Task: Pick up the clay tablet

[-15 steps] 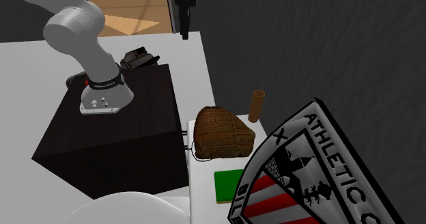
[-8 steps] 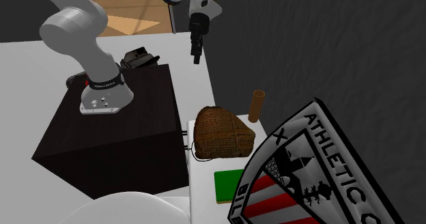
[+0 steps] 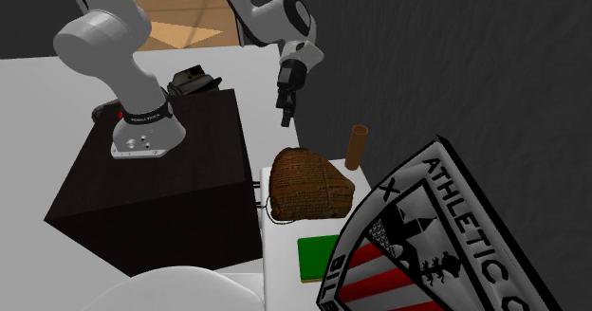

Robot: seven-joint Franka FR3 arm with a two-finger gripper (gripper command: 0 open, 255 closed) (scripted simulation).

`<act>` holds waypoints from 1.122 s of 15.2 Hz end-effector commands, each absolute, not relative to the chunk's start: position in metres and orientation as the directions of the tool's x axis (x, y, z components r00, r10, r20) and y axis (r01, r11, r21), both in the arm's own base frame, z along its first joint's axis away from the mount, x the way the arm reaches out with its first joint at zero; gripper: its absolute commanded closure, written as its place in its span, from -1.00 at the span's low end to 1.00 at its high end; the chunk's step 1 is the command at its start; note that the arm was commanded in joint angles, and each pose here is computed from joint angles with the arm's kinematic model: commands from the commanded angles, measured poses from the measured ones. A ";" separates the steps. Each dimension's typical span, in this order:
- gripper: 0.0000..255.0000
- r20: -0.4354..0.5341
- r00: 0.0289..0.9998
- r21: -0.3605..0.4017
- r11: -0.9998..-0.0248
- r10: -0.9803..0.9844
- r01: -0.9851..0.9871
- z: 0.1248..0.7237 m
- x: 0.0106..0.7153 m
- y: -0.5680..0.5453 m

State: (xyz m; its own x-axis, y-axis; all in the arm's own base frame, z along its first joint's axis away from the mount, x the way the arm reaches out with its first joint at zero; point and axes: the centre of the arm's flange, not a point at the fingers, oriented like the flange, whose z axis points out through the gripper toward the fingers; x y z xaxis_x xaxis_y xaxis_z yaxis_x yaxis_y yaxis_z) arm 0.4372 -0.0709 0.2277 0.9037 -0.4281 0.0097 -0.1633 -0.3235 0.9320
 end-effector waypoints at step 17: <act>1.00 0.071 0.878 0.980 -0.129 -0.473 -0.149 0.144 0.451 -0.127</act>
